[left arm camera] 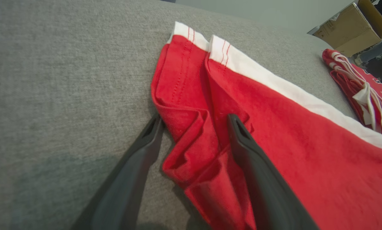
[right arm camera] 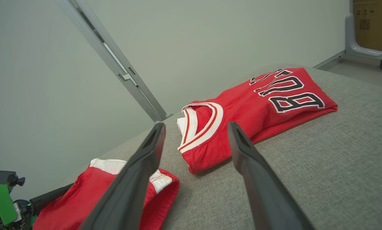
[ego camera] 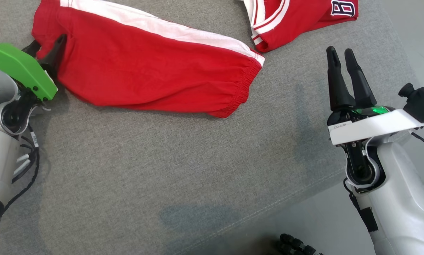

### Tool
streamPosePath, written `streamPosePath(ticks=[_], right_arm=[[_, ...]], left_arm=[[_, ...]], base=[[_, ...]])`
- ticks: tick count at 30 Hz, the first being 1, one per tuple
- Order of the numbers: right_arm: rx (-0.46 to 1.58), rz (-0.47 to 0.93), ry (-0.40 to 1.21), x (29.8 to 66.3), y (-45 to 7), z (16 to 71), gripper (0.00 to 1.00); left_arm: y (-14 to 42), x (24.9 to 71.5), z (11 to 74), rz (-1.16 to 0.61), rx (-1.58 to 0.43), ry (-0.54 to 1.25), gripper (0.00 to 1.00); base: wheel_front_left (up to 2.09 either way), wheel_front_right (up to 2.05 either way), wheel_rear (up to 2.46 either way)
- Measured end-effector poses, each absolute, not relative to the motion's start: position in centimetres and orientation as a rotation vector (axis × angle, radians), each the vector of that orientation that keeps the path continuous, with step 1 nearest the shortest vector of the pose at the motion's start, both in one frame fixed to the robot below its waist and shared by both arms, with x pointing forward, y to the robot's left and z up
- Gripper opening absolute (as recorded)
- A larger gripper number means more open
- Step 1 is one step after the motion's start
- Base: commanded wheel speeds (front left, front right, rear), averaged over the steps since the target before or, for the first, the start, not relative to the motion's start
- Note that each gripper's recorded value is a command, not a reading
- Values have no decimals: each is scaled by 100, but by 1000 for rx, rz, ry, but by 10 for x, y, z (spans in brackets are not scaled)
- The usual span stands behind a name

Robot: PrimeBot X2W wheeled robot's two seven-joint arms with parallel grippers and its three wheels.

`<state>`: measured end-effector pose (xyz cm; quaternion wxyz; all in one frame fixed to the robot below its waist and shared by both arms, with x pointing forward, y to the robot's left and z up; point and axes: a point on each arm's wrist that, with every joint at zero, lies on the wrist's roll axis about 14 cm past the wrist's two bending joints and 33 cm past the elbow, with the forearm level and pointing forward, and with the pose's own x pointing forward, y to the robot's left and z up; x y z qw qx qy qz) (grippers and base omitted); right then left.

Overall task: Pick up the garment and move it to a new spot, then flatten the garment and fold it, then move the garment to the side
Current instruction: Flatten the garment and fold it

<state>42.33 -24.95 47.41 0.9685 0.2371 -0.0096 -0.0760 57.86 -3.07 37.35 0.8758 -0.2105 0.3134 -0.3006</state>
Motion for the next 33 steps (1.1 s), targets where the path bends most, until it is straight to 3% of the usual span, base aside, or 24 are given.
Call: streamPosePath(ticks=[4,5,6,8,20,33], right_arm=[[482,-177,-20,417,-254,472,100],[482,-178,-19,416,-254,472,100],[484,-178,-17,415,-253,471,100],[484,-171,-19,416,-250,472,100],[478,-138,-40,416,-242,481,100],[479,-69,-52,412,-226,491,100]], left_arm=[[-40,571,375,-652,-476,704,100],[-40,569,375,-656,-467,712,87],[-40,567,375,-659,-461,718,47],[-39,565,376,-663,-454,727,0],[-36,551,388,-623,-564,722,0],[-7,514,412,-509,-680,580,0]], base=[[0,0,0],[0,0,0],[0,0,0],[0,0,0],[0,0,0],[0,0,0]])
